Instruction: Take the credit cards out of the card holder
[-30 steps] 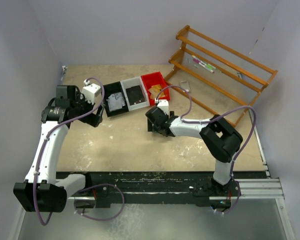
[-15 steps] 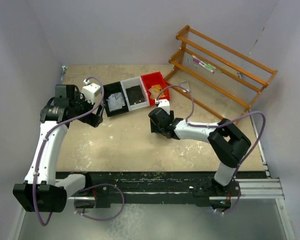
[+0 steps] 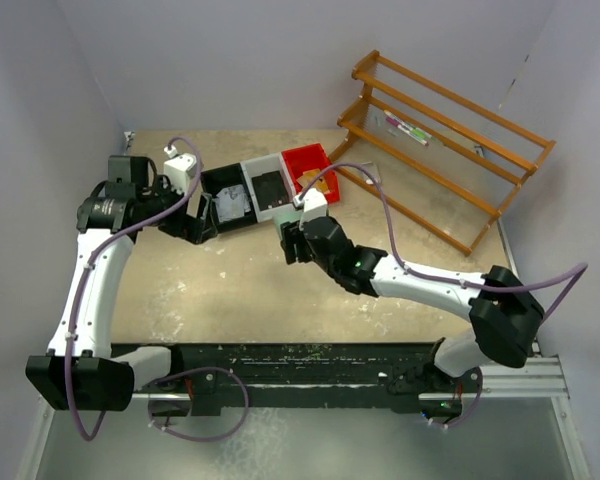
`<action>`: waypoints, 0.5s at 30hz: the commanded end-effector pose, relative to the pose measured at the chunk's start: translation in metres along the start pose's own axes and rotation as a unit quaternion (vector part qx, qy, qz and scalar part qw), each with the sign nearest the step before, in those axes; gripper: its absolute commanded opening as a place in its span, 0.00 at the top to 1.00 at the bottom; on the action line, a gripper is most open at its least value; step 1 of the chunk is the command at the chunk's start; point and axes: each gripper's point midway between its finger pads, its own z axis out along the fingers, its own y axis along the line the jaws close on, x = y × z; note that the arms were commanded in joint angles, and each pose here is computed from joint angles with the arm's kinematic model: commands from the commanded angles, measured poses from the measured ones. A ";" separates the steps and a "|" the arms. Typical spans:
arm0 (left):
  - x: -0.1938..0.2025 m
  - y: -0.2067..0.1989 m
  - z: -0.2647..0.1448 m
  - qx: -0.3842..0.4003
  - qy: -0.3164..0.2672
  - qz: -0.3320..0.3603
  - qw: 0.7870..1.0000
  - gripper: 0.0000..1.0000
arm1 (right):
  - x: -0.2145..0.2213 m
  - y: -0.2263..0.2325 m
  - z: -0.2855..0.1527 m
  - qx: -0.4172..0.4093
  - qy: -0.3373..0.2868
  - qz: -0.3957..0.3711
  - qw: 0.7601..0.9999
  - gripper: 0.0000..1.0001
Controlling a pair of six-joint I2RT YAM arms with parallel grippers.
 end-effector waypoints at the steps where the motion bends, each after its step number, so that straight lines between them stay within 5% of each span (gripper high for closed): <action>1: -0.030 -0.028 -0.016 0.063 -0.039 -0.042 0.996 0.01 | -0.083 0.050 -0.023 -0.072 -0.106 0.001 0.992 0.39; 15: -0.076 -0.087 -0.055 0.229 -0.099 -0.121 0.961 0.01 | -0.141 0.124 -0.074 -0.162 -0.187 -0.008 0.969 0.39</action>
